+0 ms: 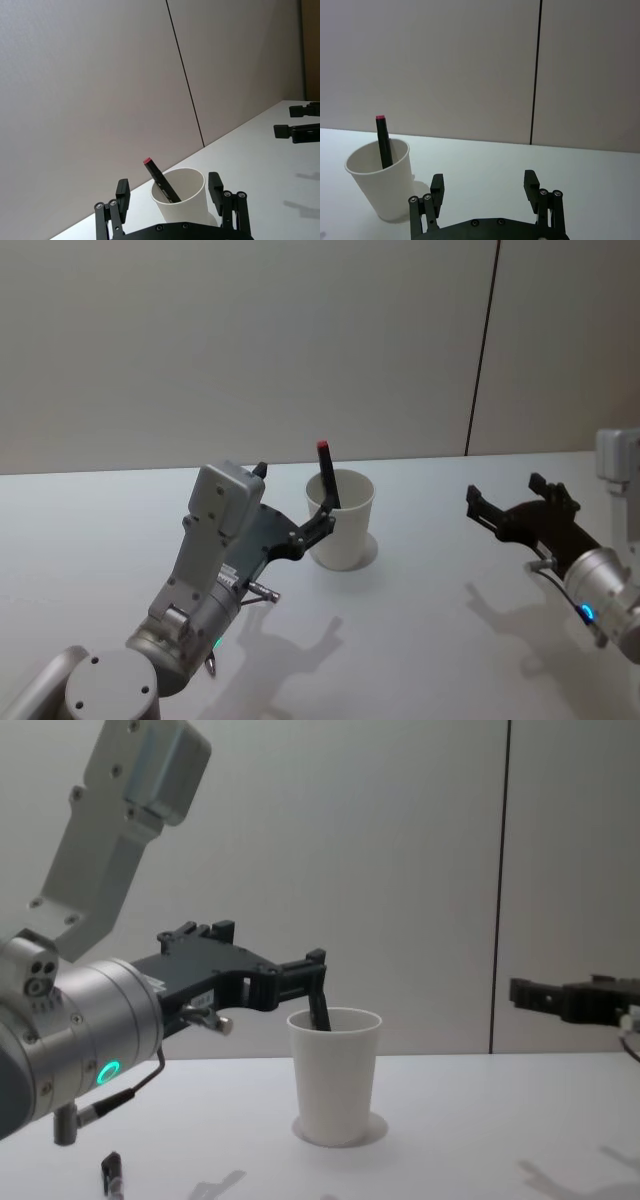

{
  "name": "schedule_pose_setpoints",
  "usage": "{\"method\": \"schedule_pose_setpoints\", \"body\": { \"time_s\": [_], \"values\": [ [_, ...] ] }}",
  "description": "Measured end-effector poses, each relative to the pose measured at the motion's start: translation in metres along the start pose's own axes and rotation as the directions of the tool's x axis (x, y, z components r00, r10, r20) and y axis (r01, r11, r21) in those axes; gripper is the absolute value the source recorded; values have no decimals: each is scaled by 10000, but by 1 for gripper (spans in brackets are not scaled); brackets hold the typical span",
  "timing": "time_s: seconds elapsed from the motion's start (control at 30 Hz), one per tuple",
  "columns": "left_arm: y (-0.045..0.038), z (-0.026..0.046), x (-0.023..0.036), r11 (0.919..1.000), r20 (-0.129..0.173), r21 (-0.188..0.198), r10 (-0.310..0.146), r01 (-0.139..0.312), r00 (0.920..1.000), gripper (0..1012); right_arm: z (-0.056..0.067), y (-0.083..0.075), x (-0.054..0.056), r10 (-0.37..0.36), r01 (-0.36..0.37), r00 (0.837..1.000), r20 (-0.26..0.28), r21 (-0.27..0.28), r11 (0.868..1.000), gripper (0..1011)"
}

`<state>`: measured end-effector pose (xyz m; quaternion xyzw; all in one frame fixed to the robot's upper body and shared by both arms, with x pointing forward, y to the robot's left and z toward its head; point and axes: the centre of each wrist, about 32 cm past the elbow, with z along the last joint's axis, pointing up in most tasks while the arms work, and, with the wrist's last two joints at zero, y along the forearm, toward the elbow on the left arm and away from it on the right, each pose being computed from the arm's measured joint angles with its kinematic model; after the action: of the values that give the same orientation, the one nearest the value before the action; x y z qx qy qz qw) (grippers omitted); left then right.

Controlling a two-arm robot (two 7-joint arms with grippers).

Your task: Place the pen into the pen holder.

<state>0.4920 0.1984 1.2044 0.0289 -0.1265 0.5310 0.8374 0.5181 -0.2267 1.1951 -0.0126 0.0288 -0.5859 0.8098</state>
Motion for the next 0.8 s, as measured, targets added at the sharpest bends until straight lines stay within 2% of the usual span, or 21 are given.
{"method": "schedule_pose_setpoints", "body": {
  "time_s": [0.2, 0.8],
  "values": [
    [0, 0, 0, 10000, 0, 1, 0, 0, 10000, 1000, 32, -126, 27, -140, 140, 9999, -17, -373, 9992, 1002],
    [0, 0, 0, 10000, 0, 1, 1, -1, 10000, 1000, 128, -327, 16, -271, 286, 9993, 257, -571, 9980, 1002]
  ]
}}
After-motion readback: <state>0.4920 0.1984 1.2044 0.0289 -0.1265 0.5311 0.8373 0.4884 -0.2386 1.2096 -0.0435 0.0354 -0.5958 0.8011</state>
